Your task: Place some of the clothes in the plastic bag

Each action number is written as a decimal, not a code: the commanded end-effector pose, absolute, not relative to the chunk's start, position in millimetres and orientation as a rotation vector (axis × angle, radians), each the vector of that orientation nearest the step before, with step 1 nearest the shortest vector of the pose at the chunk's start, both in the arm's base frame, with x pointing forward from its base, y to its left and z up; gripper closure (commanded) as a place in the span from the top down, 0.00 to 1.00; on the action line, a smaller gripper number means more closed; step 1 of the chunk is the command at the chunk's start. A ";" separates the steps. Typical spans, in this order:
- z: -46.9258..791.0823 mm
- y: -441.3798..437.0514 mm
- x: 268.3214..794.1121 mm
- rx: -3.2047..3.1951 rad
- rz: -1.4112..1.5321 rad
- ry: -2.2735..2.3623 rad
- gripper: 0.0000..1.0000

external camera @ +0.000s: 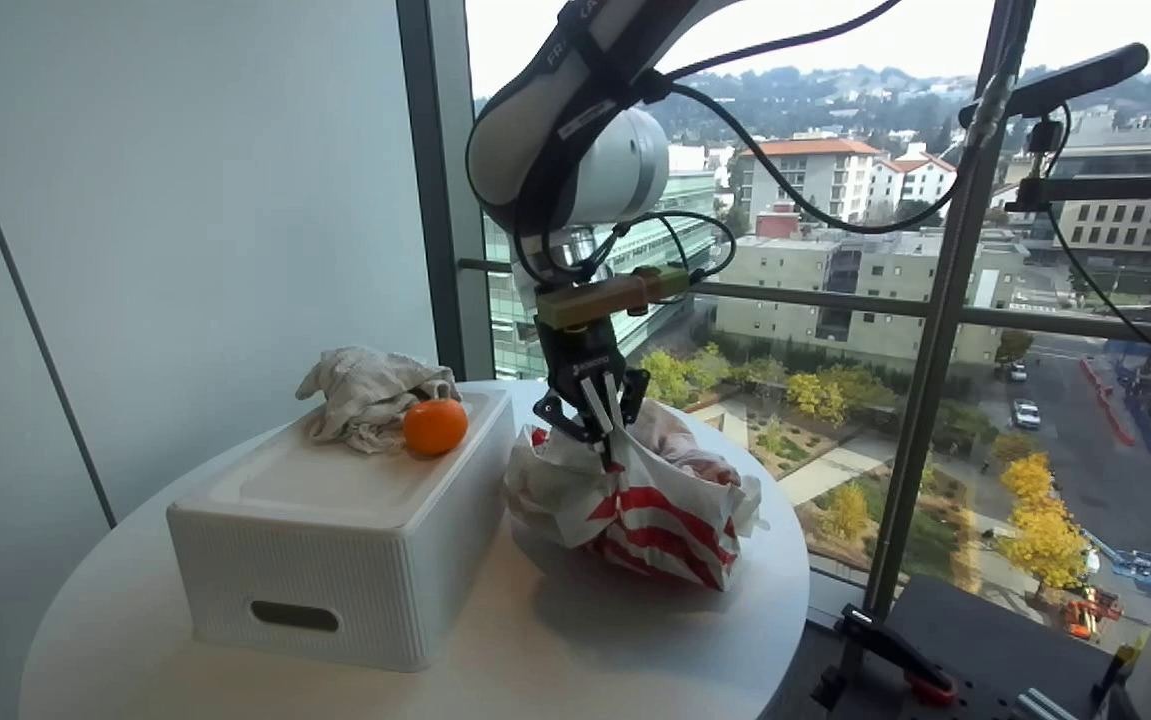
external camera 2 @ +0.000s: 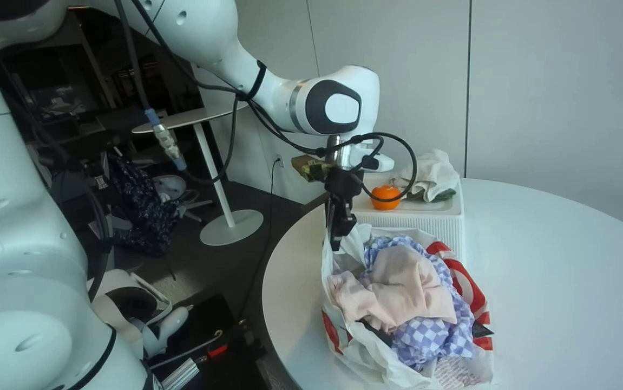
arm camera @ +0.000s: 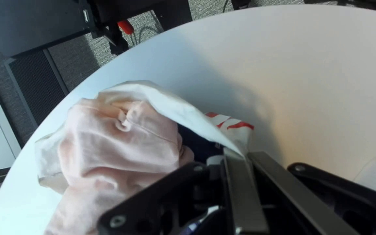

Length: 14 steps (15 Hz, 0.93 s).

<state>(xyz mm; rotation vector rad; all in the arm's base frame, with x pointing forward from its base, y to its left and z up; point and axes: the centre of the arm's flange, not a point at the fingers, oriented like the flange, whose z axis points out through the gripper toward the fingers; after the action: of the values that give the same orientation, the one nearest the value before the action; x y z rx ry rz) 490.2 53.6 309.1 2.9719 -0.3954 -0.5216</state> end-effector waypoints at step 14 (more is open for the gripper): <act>231.1 65.5 420.3 2.979 -0.368 0.140 0.03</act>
<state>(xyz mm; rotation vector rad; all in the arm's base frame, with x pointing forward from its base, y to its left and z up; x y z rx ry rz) 434.9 62.8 231.0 2.9603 0.0719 -0.4560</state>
